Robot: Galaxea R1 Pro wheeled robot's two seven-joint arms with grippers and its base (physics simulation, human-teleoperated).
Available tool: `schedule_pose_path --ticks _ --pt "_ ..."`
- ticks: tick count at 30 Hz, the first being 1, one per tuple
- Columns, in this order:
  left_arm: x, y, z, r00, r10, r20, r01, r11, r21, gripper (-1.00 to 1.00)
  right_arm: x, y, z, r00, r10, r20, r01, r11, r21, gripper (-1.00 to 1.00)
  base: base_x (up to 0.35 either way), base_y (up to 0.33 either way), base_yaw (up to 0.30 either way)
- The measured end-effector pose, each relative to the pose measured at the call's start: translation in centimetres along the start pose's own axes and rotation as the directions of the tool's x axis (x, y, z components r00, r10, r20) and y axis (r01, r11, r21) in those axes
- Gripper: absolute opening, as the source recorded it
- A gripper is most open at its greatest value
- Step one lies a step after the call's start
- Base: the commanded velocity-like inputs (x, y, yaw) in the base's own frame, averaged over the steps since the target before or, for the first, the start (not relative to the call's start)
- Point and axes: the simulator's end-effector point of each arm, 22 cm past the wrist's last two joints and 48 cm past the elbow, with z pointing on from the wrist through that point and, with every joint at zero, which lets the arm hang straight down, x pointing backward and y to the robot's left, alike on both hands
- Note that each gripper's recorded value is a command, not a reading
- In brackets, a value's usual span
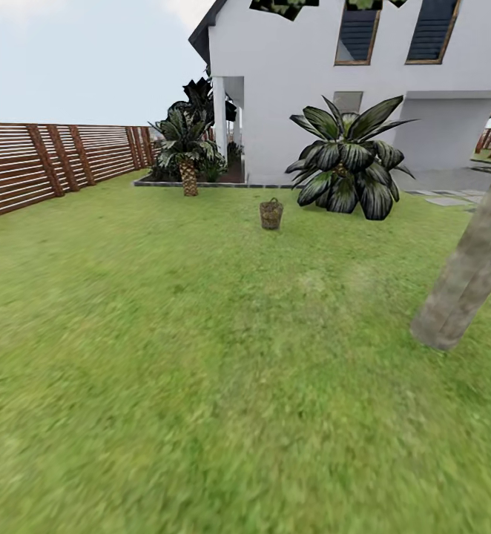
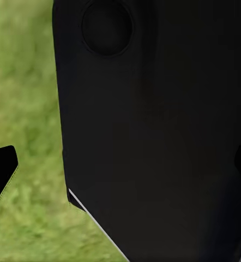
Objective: Take the three Easter eggs out of the wicker basket on the lawn in the garden, then place them on the lawn next to a single tree (choose any tree) so that all three eggs are next to the same tree and none are left in the basket.
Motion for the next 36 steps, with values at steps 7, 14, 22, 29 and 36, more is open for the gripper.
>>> schedule_pose_path --ticks 7,14,22,29,36 --pt "0.02 0.0 0.0 1.0 0.0 0.0 0.0 1.0 0.0 1.0 0.0 0.04 0.0 1.0 0.001 0.0 -0.001 1.0 0.0 1.0 0.34 0.0 0.0" --pt "0.03 0.0 0.0 1.0 0.0 0.0 0.0 1.0 0.0 1.0 0.01 0.02 0.0 1.0 0.0 0.0 0.0 1.0 0.0 1.0 0.341 0.0 0.0" --pt "0.02 0.0 0.0 1.0 0.0 0.0 0.0 1.0 0.0 1.0 0.1 0.05 -0.01 1.0 -0.001 -0.003 0.001 1.0 -0.001 1.0 0.341 0.0 0.0" --pt "0.05 0.0 0.0 1.0 0.0 -0.001 0.0 1.0 0.0 1.0 0.1 0.1 -0.01 1.0 0.0 -0.003 0.0 1.0 -0.002 1.0 0.34 0.0 0.0" --pt "0.0 0.0 0.0 1.0 0.0 0.0 0.0 1.0 0.0 1.0 0.07 0.2 0.0 1.0 0.001 -0.002 -0.001 1.0 -0.002 1.0 0.34 0.0 0.0"
